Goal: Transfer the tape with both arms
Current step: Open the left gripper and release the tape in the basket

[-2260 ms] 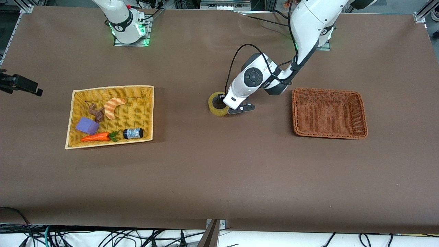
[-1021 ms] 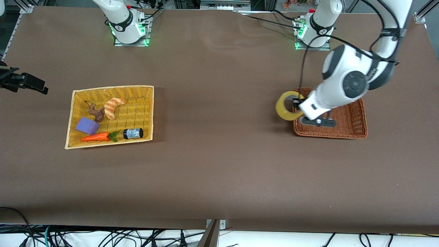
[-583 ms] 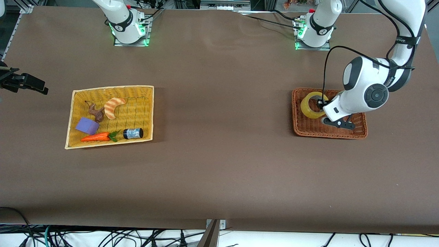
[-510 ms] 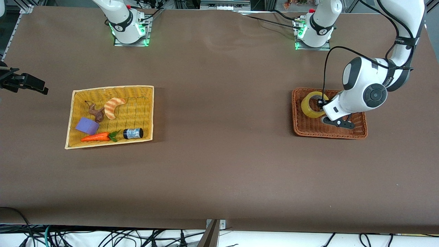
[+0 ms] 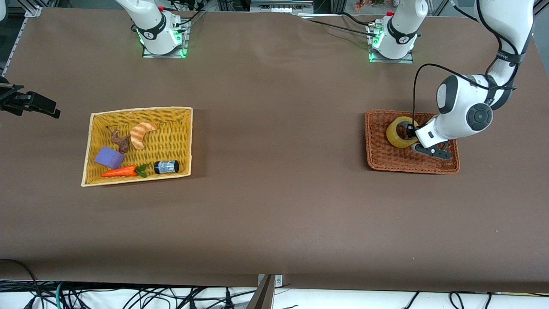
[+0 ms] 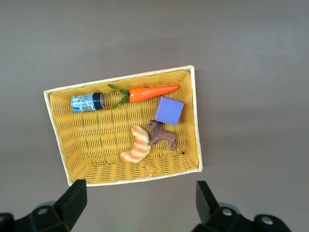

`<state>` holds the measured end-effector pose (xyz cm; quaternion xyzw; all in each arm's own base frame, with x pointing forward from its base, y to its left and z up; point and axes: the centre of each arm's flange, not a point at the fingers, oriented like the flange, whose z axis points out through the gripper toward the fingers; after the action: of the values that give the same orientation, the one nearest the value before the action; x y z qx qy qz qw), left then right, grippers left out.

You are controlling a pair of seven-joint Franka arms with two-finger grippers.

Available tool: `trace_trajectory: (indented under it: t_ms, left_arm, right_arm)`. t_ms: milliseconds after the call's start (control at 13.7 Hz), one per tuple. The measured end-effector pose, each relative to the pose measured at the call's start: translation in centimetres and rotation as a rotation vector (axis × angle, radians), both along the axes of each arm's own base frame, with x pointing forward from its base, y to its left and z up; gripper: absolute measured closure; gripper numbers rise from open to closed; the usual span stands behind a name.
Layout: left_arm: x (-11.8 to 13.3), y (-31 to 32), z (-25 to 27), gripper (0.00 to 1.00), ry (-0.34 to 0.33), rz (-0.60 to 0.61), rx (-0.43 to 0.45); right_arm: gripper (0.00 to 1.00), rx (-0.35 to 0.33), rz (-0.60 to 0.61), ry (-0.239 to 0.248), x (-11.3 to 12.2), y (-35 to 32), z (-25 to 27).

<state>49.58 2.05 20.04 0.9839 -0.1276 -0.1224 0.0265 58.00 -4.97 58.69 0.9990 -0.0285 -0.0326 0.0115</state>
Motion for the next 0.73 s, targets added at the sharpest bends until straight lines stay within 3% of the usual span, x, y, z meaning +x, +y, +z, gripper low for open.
trace_trajectory:
  t_ms: [438, 729]
  left_arm:
    - [0.8, 0.0, 3.9, 0.04, -0.049, -0.005, 0.011]
    - [1.5, -1.5, 12.7, 0.0, -0.128, -0.02, 0.021]
  right_arm:
    - [0.0, 0.0, 0.0, 0.0, 0.0, 0.0, 0.0]
    - [0.0, 0.0, 0.0, 0.0, 0.0, 0.0, 0.0]
